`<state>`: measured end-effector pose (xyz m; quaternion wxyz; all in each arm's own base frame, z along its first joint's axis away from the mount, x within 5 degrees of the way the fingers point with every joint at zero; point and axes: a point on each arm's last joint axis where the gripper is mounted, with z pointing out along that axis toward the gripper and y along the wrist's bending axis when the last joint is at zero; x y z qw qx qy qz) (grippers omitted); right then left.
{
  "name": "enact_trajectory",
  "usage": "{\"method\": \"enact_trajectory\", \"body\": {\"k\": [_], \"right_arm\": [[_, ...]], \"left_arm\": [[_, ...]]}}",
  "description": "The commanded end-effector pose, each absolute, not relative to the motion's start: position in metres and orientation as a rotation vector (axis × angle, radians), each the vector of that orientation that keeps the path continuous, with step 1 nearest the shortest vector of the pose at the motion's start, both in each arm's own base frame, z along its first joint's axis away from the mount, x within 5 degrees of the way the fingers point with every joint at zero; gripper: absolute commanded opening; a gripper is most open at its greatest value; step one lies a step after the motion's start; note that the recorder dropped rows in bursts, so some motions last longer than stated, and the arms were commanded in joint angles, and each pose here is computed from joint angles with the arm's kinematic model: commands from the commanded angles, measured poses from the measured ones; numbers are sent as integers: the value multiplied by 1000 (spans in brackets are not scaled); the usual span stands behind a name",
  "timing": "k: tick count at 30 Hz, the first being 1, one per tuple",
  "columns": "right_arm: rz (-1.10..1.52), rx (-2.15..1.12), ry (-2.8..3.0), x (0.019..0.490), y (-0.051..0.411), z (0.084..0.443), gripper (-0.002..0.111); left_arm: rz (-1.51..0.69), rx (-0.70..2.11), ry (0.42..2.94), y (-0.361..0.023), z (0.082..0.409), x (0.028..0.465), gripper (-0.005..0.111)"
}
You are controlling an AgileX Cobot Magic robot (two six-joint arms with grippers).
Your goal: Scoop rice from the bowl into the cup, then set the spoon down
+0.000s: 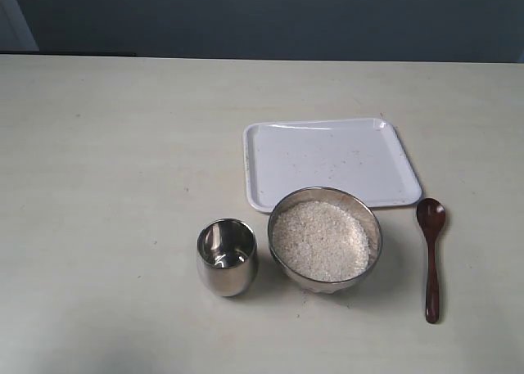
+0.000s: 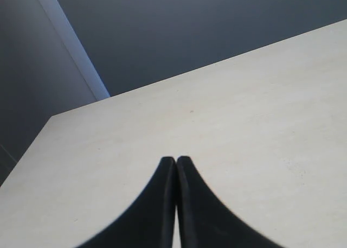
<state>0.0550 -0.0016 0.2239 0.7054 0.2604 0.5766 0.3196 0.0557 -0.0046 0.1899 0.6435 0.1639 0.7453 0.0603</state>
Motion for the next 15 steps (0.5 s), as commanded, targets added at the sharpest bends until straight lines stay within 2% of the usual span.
{"method": "enact_trajectory", "body": {"k": [1,4,10,12,15], "right_arm": [[724,590,1256,54,-2,225,-1],[663,465,1296,51,2,242,-1],[404,291,1561,60,5,316,-1],[294,232,1701,78,5,341,-1],[137,56,2023,137,11,385,-1]], "left_arm": [[122,371,1678,-5,192,55,1],[122,371,1678,-5,192,55,1],[122,371,1678,-5,192,55,1],[122,371,1678,-5,192,55,1],[122,371,1678,-5,192,55,1]]}}
